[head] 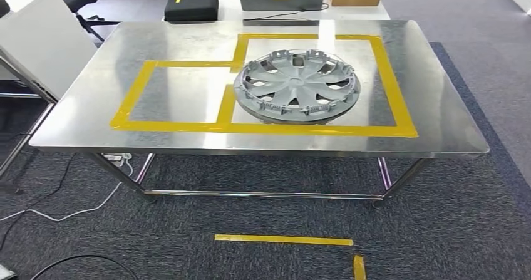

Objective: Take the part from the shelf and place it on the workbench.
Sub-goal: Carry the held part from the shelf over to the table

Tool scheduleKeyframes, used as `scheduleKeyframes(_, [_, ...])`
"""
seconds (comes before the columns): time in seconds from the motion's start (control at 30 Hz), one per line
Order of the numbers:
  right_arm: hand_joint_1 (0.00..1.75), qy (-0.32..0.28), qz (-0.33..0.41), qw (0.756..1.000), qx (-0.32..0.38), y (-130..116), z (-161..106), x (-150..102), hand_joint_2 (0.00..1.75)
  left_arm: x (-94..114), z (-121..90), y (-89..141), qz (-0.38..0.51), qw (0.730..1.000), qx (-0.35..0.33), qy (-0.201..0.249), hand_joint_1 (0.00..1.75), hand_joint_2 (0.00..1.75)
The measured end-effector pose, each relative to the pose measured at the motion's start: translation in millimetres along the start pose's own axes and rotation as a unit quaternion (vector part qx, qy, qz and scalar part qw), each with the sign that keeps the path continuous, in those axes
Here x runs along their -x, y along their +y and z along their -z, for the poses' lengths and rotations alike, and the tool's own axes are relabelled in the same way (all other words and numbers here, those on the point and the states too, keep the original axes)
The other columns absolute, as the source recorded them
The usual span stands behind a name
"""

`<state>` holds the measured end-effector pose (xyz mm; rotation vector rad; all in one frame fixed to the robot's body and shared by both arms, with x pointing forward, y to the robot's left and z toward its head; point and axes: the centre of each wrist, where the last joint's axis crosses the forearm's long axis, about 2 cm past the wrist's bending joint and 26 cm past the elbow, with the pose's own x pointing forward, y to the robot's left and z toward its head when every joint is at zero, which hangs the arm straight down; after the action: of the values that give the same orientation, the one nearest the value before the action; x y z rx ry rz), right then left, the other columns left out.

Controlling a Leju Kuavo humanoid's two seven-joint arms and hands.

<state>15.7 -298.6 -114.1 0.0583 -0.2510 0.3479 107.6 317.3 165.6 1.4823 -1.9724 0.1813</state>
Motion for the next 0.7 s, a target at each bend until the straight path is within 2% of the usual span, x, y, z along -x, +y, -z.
scheduleKeyframes(0.2, [0.00,-0.002,0.008,1.000,0.006,0,0,-2,1.75,-2,-2,-4,-0.003,1.000,0.011,0.012,1.75,1.75])
scheduleKeyframes(0.43, [0.00,-0.010,0.015,1.000,0.024,-2,1,-5,1.75,-6,-11,-27,-0.043,0.993,0.102,0.049,1.75,1.75])
scheduleKeyframes(0.7, [0.00,-0.007,0.011,1.000,0.022,-1,1,-6,1.75,-3,-11,-50,-0.059,0.980,0.180,0.063,1.75,1.75])
